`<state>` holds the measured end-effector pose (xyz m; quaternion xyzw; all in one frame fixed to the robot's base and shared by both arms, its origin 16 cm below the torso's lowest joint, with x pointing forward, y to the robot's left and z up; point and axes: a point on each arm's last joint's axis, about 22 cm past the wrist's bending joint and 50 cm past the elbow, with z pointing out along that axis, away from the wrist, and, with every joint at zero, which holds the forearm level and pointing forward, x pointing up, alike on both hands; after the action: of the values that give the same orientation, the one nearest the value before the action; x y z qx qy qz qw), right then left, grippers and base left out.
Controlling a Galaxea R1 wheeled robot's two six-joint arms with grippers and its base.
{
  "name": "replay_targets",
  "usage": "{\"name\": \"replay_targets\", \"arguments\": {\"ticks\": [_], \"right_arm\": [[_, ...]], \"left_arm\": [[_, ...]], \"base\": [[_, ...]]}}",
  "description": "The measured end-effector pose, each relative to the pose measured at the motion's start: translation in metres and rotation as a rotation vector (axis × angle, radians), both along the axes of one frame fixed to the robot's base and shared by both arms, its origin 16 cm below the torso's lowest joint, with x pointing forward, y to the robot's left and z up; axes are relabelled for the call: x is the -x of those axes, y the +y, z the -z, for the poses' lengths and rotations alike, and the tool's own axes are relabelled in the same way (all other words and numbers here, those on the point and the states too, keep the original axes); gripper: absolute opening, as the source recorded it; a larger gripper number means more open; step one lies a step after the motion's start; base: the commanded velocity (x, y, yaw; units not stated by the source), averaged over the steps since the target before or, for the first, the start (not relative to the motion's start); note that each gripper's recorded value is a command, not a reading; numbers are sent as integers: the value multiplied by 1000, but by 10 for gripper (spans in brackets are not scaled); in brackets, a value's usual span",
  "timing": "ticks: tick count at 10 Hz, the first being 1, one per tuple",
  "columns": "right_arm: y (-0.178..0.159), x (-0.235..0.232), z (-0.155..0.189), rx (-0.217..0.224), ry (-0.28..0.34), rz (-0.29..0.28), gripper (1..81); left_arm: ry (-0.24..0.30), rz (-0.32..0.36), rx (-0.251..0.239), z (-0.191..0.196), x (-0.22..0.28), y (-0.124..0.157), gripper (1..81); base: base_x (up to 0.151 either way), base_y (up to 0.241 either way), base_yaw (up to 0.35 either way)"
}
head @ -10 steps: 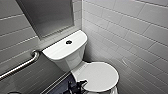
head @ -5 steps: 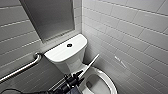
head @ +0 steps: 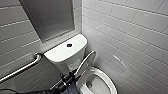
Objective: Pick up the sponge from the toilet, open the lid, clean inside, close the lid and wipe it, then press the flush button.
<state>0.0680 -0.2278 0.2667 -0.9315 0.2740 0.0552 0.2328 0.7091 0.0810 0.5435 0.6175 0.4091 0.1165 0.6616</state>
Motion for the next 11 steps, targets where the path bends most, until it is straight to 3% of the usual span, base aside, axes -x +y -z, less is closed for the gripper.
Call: {"name": "replay_targets", "arguments": {"ticks": [4,5,6,7,9,10,11], "right_arm": [[2,3,-2,-5,3,3,10],[4,2,-2,-7,3,4,10],[3,3,-2,-6,3,4,10],[3,3,-2,-6,3,4,10],[3,3,-2,-7,3,3,10],[3,3,-2,-6,3,4,10],[3,2,-2,-7,3,3,10]], "left_arm": [[13,-62,-10,-1,-6,42,811],[-5,-102,-50,5,1,74,811],[-37,-132,-142,20,7,107,811],[-43,-164,-160,24,4,123,811],[-54,-159,-133,19,2,109,811],[-59,-148,-145,20,3,111,811],[-96,-72,-185,22,13,102,811]], "base": [[0,0,0],[0,0,0],[0,0,0],[0,0,0],[0,0,0],[0,0,0],[0,0,0]]}}
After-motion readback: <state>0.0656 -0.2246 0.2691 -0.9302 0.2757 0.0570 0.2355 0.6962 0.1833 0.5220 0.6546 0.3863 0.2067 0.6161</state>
